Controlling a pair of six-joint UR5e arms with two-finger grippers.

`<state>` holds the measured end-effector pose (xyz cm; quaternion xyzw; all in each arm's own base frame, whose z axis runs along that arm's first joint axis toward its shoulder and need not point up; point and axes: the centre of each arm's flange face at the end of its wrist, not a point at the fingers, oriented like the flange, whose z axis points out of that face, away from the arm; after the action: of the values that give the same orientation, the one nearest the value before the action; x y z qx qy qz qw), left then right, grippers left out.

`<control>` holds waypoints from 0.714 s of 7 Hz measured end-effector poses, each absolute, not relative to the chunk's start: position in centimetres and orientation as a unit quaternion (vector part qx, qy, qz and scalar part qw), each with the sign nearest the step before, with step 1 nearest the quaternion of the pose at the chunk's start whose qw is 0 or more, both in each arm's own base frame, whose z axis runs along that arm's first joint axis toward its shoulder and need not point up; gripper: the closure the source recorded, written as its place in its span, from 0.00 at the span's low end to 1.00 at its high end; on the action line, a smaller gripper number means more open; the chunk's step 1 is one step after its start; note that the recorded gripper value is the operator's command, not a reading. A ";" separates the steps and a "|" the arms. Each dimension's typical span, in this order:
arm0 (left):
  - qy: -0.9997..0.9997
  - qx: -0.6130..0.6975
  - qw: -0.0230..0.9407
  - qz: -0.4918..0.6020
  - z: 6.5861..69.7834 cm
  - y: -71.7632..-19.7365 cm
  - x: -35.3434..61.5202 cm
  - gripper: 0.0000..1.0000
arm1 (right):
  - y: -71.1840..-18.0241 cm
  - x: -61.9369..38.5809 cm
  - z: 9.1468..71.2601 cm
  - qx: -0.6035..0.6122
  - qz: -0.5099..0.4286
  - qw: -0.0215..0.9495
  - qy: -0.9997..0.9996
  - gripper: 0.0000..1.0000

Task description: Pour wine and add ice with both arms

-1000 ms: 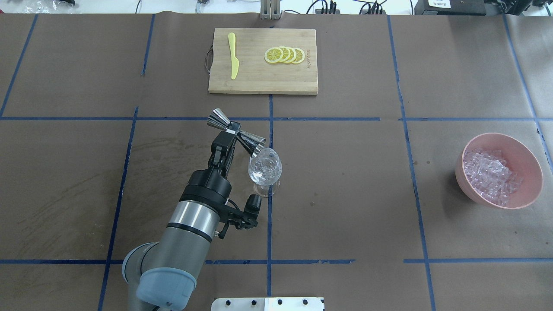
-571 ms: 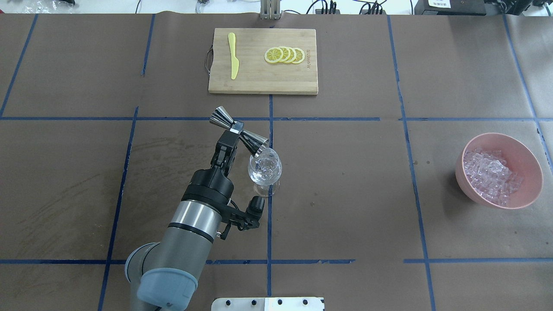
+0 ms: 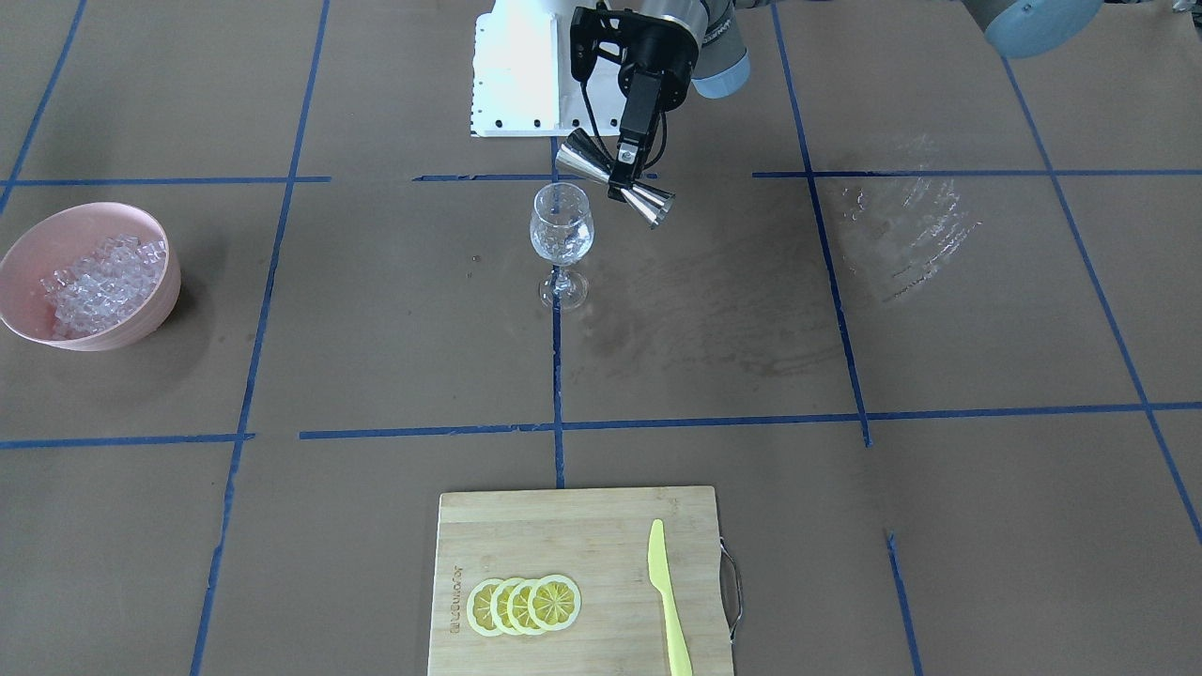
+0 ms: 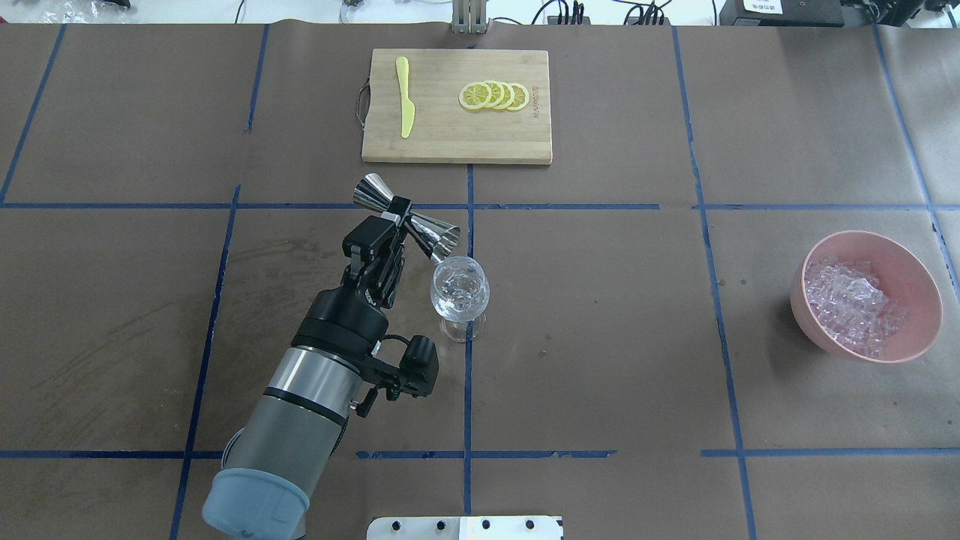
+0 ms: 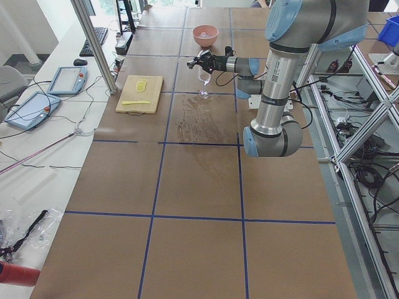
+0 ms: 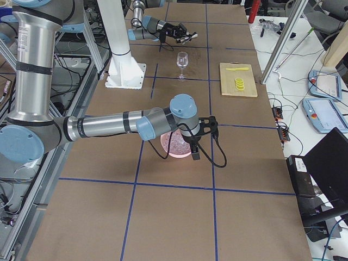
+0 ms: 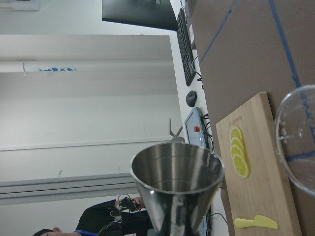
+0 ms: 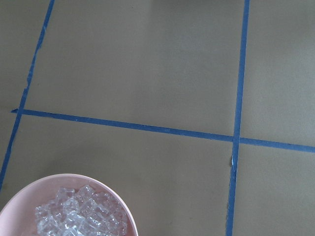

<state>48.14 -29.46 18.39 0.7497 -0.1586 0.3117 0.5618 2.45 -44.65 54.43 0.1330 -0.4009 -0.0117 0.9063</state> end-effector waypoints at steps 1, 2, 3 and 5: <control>-0.107 0.765 0.578 0.264 19.2 -29.4 47.4 1.00 | -44.6 2.5 54.4 0.133 -0.012 0.906 -0.401 0.00; -0.036 0.771 0.599 0.213 20.8 -29.3 47.1 1.00 | -44.6 2.5 54.4 0.133 -0.012 0.906 -0.401 0.00; 0.039 0.771 0.613 0.170 22.2 -29.1 47.0 1.00 | -44.6 2.5 54.4 0.133 -0.012 0.906 -0.401 0.00; 0.166 0.758 0.623 0.102 23.4 -28.8 47.1 1.00 | -44.6 2.5 54.4 0.135 -0.013 0.906 -0.400 0.00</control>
<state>47.09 -28.81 23.41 0.7578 0.1664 0.1024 0.6226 2.49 -44.63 54.38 0.1346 -0.4003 -0.0126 0.9063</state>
